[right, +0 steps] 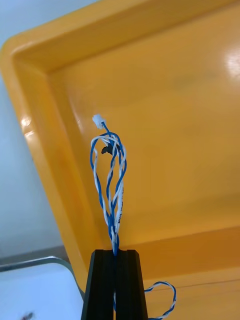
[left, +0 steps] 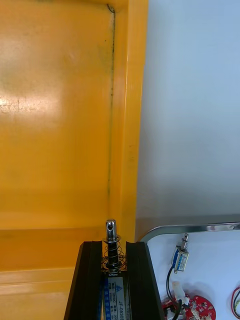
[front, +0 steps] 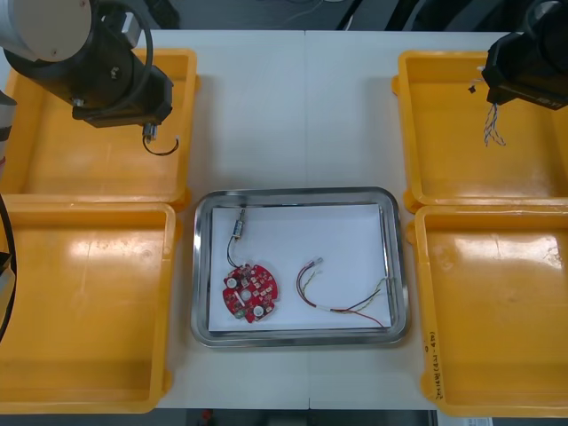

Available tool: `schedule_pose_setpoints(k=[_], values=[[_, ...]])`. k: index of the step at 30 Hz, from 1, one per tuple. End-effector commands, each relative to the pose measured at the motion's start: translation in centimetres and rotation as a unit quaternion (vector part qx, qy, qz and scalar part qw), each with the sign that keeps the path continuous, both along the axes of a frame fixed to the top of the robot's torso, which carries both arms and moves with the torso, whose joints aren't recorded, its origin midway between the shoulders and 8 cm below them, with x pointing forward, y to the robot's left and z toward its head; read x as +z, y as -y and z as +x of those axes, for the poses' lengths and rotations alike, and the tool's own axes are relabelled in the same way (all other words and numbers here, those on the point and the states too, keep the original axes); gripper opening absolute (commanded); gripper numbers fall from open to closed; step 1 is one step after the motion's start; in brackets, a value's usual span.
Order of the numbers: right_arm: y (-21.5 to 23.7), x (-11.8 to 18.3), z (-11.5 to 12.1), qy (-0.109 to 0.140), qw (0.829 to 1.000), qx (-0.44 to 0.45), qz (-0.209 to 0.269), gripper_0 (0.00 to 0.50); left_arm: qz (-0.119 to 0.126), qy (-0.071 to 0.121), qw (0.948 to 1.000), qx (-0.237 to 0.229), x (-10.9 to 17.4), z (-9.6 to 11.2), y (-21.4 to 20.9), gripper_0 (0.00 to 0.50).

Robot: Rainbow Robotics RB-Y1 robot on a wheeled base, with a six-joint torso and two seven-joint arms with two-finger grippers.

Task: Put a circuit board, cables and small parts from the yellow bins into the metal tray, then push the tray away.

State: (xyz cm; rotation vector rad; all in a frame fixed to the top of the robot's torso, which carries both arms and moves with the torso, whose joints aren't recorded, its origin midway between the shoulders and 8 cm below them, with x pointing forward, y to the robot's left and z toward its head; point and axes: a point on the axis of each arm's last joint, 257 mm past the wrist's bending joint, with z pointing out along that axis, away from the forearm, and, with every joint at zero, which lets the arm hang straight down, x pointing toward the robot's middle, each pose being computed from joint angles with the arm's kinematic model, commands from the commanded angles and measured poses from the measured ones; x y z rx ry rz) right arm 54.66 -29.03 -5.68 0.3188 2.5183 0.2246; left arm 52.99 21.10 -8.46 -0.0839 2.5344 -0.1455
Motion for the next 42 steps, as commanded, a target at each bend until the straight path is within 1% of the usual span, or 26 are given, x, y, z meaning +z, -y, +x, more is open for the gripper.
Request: schedule_pose_setpoints(k=[1,3,7,9,11,16,20,22,24,25,27,28,30,31,33,34,35,37,38,41,42], values=[[-1.1,1.0,-1.1,0.020,0.996,0.065,-0.061,0.000,-0.005,0.009,0.9999,-0.005,0.7,-0.4,0.8,0.000],[-2.4,1.1,-1.5,0.025,0.993,0.093,-0.073,0.000,-0.002,0.008,0.9999,-0.005,0.7,-0.5,0.6,0.000],[-5.6,1.4,-2.7,0.036,0.981,0.160,-0.104,0.000,0.003,0.007,0.9999,-0.008,0.8,-0.6,0.1,0.000],[-7.3,1.6,-3.6,0.046,0.972,0.194,-0.126,0.000,0.004,0.007,0.9999,-0.008,0.8,-0.6,-0.1,0.000],[-8.7,1.5,-4.3,0.048,0.965,0.220,-0.135,0.000,0.006,0.007,0.9999,-0.008,0.9,-0.6,-0.2,0.000],[-11.9,1.0,-6.4,0.051,0.949,0.282,-0.129,0.000,0.008,0.008,0.9999,-0.006,0.9,-0.6,-0.5,0.000],[-14.1,0.0,-8.5,0.050,0.931,0.337,-0.129,0.000,0.012,0.004,0.9999,-0.004,0.8,-0.7,-0.8,0.000],[-14.8,-0.4,-9.1,0.054,0.919,0.363,-0.146,0.000,0.014,0.003,0.9999,-0.003,0.8,-0.8,-0.9,0.000],[-15.8,-1.1,-9.7,0.062,0.900,0.396,-0.174,0.000,0.014,0.002,0.9999,-0.004,0.7,-0.8,-0.9,0.000],[-16.1,-1.3,-9.8,0.063,0.895,0.405,-0.178,0.000,0.014,0.002,0.9999,-0.004,0.7,-0.8,-0.9,0.000],[-17.3,-1.9,-10.1,0.066,0.878,0.433,-0.194,0.000,0.015,0.002,0.9999,-0.003,0.8,-0.8,-1.0,0.000],[-17.5,-2.2,-10.2,0.065,0.875,0.438,-0.196,0.000,0.015,0.003,0.9999,-0.004,0.8,-0.8,-1.0,0.000],[-18.7,-2.9,-10.5,0.067,0.858,0.462,-0.212,0.000,0.017,0.003,0.9998,-0.005,0.9,-0.8,-1.0,0.000],[-18.9,-3.2,-10.5,0.066,0.855,0.467,-0.217,0.000,0.016,0.003,0.9999,-0.005,0.8,-0.8,-1.0,0.000],[-20.1,-4.2,-10.7,0.067,0.833,0.493,-0.243,0.000,0.016,0.003,0.9999,-0.005,0.8,-0.8,-1.0,0.000],[-20.3,-4.5,-10.8,0.067,0.827,0.499,-0.250,0.000,0.017,0.003,0.9998,-0.006,0.9,-0.8,-1.0,0.000],[-20.6,-5.0,-10.8,0.066,0.817,0.509,-0.263,0.000,0.017,0.003,0.9998,-0.006,0.9,-0.8,-1.0,0.000],[-21.3,-6.4,-11.0,0.057,0.795,0.532,-0.285,0.000,0.017,0.003,0.9998,-0.005,0.8,-0.8,-1.1,0.000],[-21.4,-6.6,-11.0,0.055,0.790,0.537,-0.290,0.000,0.017,0.003,0.9998,-0.006,0.9,-0.8,-1.0,0.000],[-21.9,-7.9,-11.2,0.050,0.758,0.566,-0.321,0.000,0.017,0.003,0.9998,-0.007,0.9,-0.8,-1.0,0.000],[-21.9,-8.1,-11.3,0.047,0.752,0.571,-0.326,0.000,0.017,0.003,0.9998,-0.007,0.9,-0.8,-1.0,0.000]])
